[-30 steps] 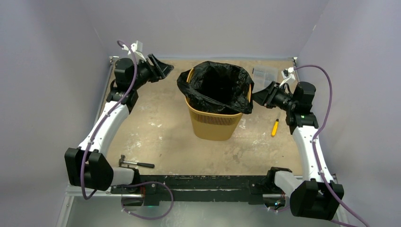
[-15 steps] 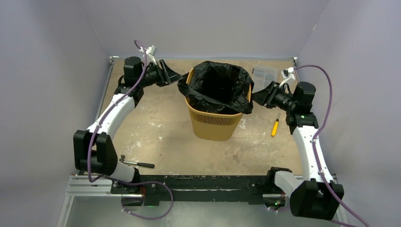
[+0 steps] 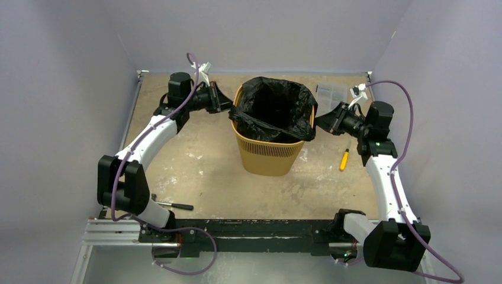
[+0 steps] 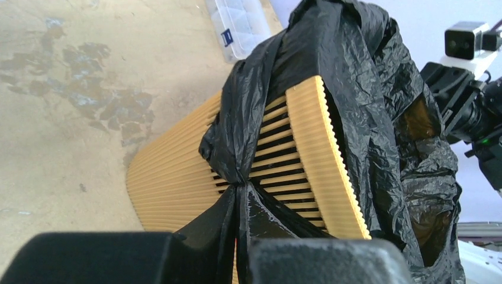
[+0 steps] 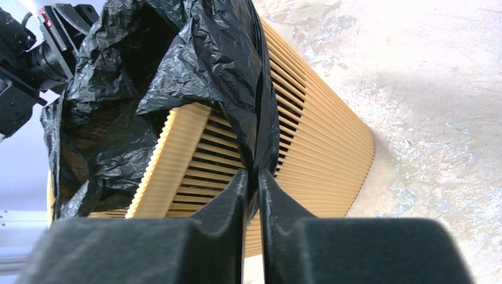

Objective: Put the trash bags into the trash bin

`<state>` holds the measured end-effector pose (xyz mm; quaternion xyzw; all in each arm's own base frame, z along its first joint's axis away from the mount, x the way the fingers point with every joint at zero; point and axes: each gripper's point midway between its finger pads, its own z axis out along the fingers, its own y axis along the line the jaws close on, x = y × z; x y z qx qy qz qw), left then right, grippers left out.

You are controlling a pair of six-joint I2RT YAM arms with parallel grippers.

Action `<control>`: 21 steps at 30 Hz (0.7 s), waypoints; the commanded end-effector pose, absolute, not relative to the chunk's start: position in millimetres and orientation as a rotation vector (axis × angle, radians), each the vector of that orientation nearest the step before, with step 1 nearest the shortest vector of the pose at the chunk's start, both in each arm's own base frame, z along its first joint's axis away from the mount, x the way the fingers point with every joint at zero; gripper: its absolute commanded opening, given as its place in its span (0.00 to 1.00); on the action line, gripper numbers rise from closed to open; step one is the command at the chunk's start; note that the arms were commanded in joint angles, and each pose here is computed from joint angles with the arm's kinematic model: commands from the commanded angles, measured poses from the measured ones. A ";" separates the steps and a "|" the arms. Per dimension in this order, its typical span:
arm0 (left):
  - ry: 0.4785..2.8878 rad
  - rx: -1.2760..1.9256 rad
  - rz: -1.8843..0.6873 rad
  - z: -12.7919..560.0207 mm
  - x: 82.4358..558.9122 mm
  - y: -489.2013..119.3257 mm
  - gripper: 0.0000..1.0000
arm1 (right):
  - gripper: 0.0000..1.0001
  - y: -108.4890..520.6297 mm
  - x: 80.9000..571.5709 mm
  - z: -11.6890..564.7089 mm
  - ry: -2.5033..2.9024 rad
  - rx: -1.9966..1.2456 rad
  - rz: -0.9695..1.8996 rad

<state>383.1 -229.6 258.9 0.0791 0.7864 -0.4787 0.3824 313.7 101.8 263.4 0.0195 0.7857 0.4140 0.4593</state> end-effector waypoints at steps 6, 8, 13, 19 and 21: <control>2.008 0.265 -1.224 232.8 371.9 -250.8 0.00 | 0.00 92.4 323.0 244.9 1.985 0.047 0.938; 2.033 0.253 -1.205 221.8 369.1 -250.7 0.00 | 0.00 90.1 324.4 235.6 2.013 0.054 0.922; 2.067 0.233 -1.191 203.9 363.7 -253.9 0.00 | 0.00 93.0 323.7 219.4 2.051 0.040 0.951; 2.088 0.225 -1.167 194.4 362.7 -252.2 0.00 | 0.00 93.9 323.5 211.4 2.076 0.023 0.953; 2.105 0.227 -1.173 189.2 360.4 -252.9 0.00 | 0.00 95.2 323.0 206.0 2.100 0.011 0.945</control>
